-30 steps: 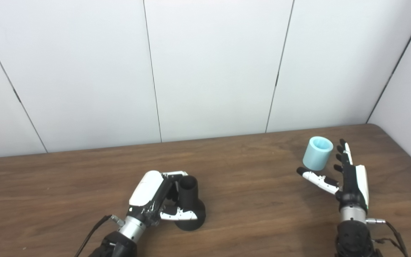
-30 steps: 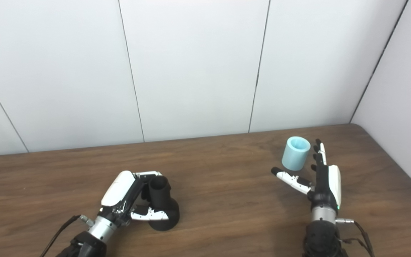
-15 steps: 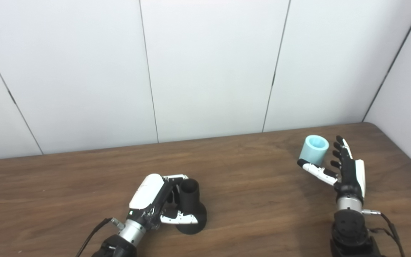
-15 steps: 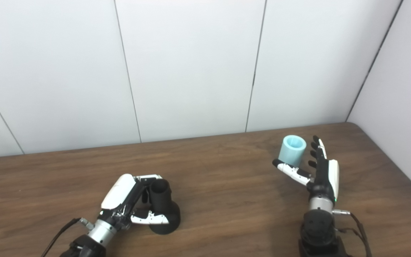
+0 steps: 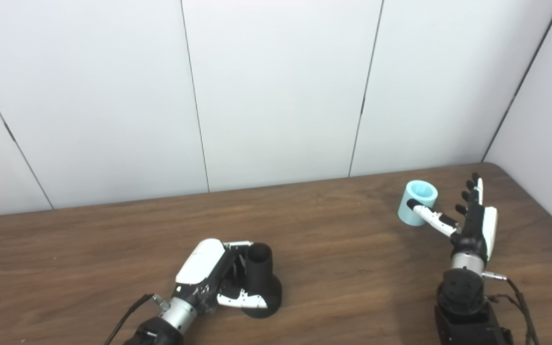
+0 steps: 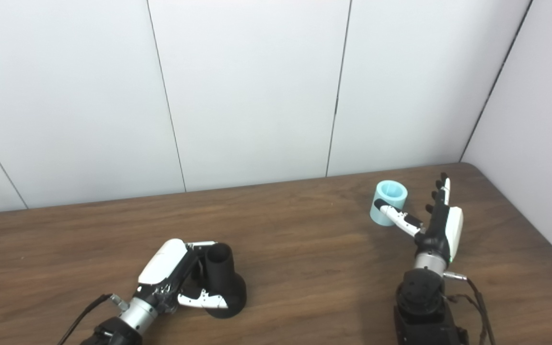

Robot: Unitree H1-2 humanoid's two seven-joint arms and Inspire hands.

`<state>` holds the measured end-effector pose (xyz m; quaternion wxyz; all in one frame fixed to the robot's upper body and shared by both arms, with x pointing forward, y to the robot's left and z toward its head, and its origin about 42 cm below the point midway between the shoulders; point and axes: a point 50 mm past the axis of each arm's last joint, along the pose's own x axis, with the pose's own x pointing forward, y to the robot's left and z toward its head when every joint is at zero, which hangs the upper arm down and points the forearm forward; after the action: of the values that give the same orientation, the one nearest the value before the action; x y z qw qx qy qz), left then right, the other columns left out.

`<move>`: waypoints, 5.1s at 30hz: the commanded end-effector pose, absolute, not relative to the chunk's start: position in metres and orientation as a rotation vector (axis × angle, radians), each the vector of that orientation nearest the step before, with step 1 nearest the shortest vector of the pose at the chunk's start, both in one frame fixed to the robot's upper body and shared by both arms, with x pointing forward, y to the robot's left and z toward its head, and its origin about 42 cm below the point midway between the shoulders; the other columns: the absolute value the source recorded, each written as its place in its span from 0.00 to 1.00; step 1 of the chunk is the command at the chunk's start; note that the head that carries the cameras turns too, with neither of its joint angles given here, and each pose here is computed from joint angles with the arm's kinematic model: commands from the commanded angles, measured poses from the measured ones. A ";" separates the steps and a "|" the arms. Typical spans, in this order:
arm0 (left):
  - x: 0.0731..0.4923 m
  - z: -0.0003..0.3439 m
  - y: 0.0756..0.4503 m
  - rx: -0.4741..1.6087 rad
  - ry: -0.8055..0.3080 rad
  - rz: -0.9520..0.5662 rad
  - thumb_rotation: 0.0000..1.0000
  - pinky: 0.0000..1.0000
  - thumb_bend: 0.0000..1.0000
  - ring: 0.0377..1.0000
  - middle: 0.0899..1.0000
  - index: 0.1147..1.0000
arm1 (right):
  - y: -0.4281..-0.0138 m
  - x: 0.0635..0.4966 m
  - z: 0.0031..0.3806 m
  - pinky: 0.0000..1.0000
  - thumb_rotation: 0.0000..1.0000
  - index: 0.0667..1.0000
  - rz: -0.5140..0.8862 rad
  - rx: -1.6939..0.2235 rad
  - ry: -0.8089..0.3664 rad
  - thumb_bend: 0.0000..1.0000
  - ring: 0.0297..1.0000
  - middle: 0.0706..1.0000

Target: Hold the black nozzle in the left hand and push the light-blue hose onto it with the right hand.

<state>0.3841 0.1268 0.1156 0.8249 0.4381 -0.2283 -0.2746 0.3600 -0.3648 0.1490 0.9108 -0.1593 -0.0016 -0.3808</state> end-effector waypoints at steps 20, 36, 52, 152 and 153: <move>0.328 0.027 0.149 1.082 -0.127 -0.777 0.00 0.22 0.49 0.32 0.38 0.47 | -0.366 0.387 0.187 0.66 0.27 0.87 -0.652 -0.520 0.088 1.00 0.80 0.85; 0.325 0.029 0.149 1.087 -0.131 -0.773 0.00 0.23 0.49 0.32 0.38 0.47 | -0.359 0.400 0.188 0.29 0.26 0.87 -0.618 -0.506 0.087 1.00 0.37 0.45; 0.322 0.030 0.148 1.081 -0.127 -0.769 0.00 0.22 0.49 0.32 0.38 0.47 | -0.356 0.407 0.189 0.37 0.23 0.82 -0.572 -0.567 0.082 0.99 0.48 0.56; 0.321 0.032 0.147 1.073 -0.119 -0.773 0.00 0.23 0.49 0.32 0.38 0.47 | -0.313 0.414 0.165 0.44 0.01 0.43 -0.235 -0.532 0.001 0.53 0.49 0.48; 0.321 0.032 0.148 1.074 -0.116 -0.774 0.00 0.23 0.49 0.33 0.38 0.47 | -0.313 0.414 0.165 0.43 0.00 0.43 -0.238 -0.527 0.000 0.53 0.48 0.47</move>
<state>0.3744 0.1268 0.1162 0.8249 0.4467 -0.2204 -0.2673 0.4065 -0.3163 0.1514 0.9557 -0.2662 0.0322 -0.1211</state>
